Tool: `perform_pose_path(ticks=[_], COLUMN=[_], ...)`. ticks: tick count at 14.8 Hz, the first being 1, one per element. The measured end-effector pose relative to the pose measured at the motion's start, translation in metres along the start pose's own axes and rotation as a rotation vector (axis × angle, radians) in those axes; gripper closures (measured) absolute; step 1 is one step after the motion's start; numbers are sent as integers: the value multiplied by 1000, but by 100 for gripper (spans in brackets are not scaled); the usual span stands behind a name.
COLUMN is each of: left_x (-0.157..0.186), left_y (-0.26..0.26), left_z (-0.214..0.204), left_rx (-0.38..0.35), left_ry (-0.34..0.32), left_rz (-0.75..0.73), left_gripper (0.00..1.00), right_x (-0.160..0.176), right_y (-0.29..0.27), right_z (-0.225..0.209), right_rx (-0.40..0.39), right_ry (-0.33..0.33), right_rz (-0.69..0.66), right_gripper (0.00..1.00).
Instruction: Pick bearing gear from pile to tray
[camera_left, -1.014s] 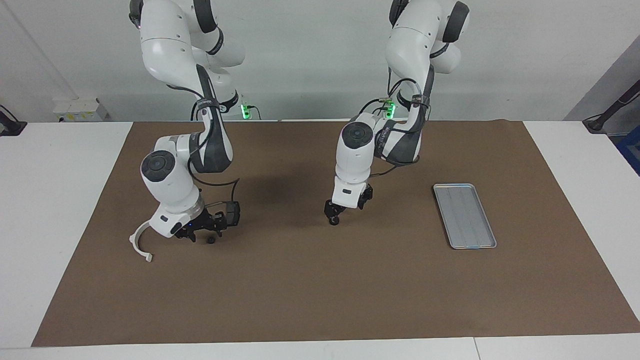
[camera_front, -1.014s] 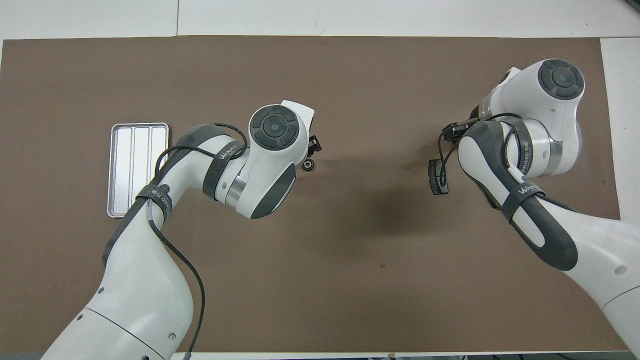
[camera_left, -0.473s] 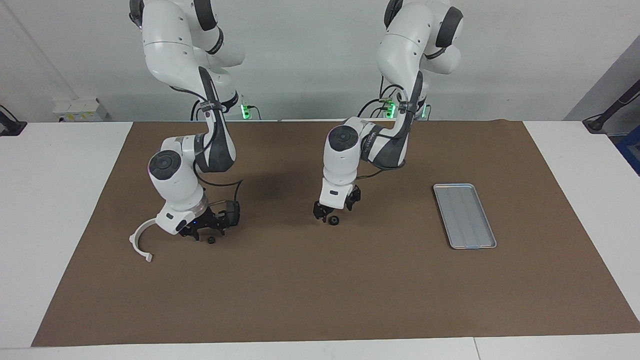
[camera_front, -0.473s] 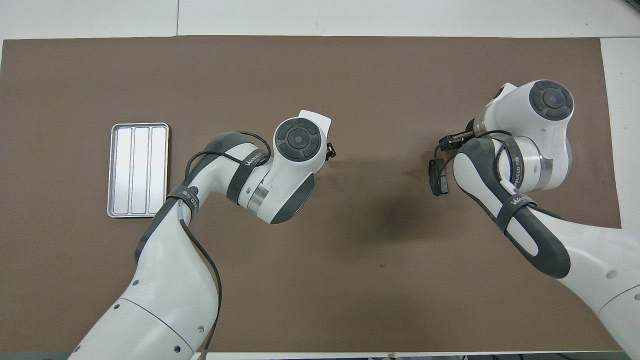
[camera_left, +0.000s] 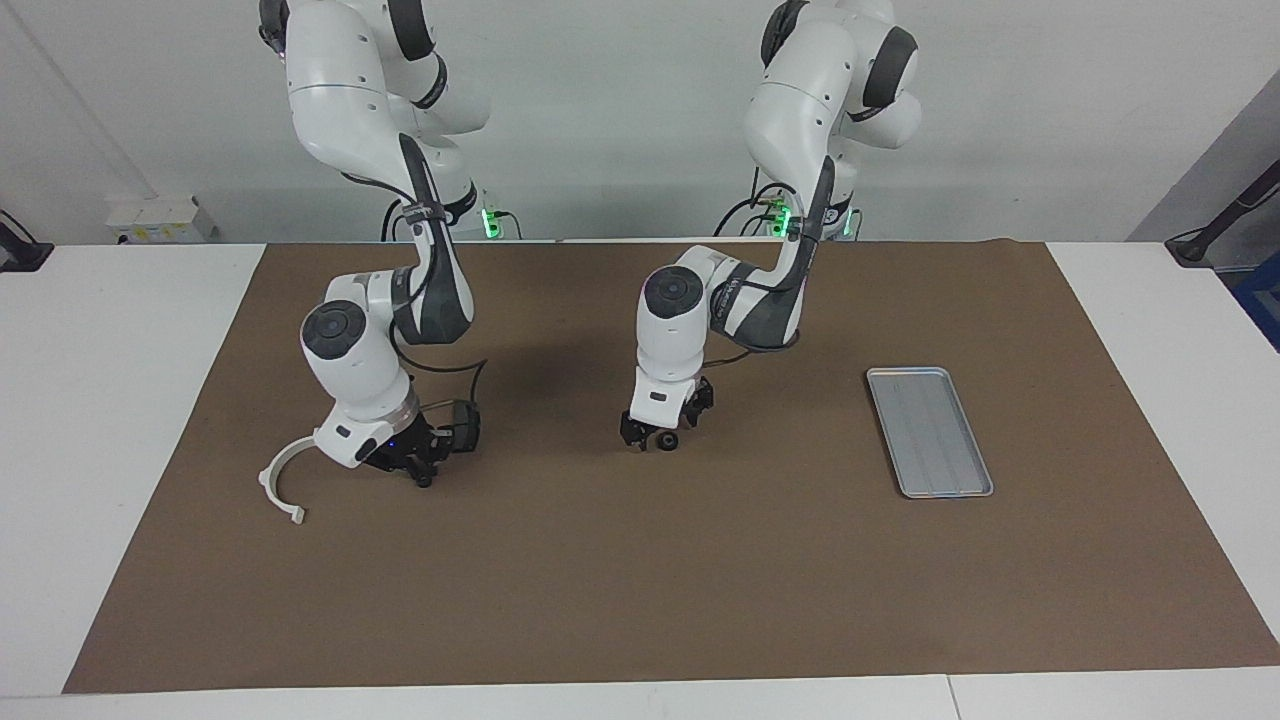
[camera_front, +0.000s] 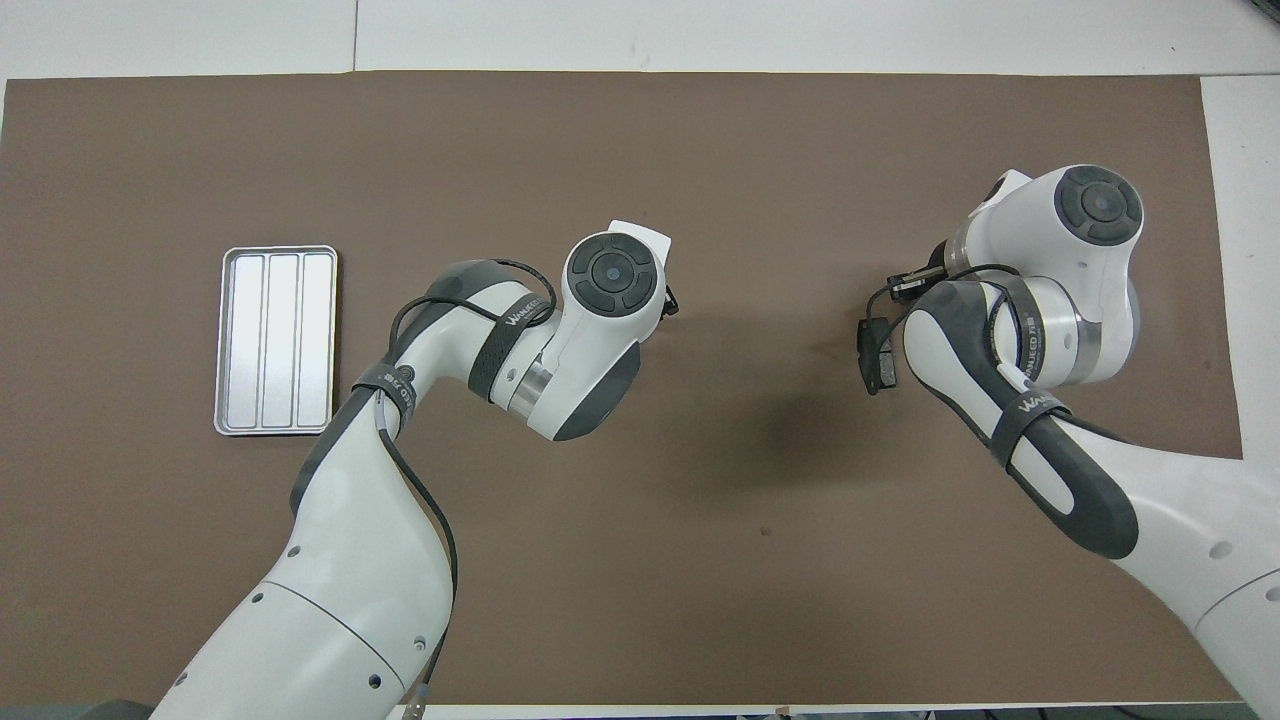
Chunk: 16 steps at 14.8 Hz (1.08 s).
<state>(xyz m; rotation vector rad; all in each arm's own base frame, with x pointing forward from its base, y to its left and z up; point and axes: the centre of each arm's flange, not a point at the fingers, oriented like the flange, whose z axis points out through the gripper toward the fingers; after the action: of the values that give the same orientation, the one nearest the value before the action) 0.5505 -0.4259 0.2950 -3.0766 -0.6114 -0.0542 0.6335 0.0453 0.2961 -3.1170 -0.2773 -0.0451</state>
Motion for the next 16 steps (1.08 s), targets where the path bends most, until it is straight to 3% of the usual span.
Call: perform_pose_path(ticks=[3, 5, 7, 12, 16], left_x=[1, 2, 3, 28, 85], left_y=[0, -1, 0, -16, -83], left_z=[0, 1, 0, -8, -74], left_rx=[-1, -3, -7, 13, 27], left_ry=[2, 4, 7, 26, 30], left_rz=[-9, -15, -19, -77, -85], left_gripper=[47, 50, 65, 65, 65], right_x=[3, 7, 11, 22, 23], right_y=[-2, -4, -6, -44, -94], right_z=[-48, -95, -135, -176, -181], right_rx=[0, -2, -3, 0, 6], right_ry=[-16, -16, -7, 28, 38], right_rz=[17, 38, 52, 91, 122], right_gripper=[85, 85, 85, 85, 85])
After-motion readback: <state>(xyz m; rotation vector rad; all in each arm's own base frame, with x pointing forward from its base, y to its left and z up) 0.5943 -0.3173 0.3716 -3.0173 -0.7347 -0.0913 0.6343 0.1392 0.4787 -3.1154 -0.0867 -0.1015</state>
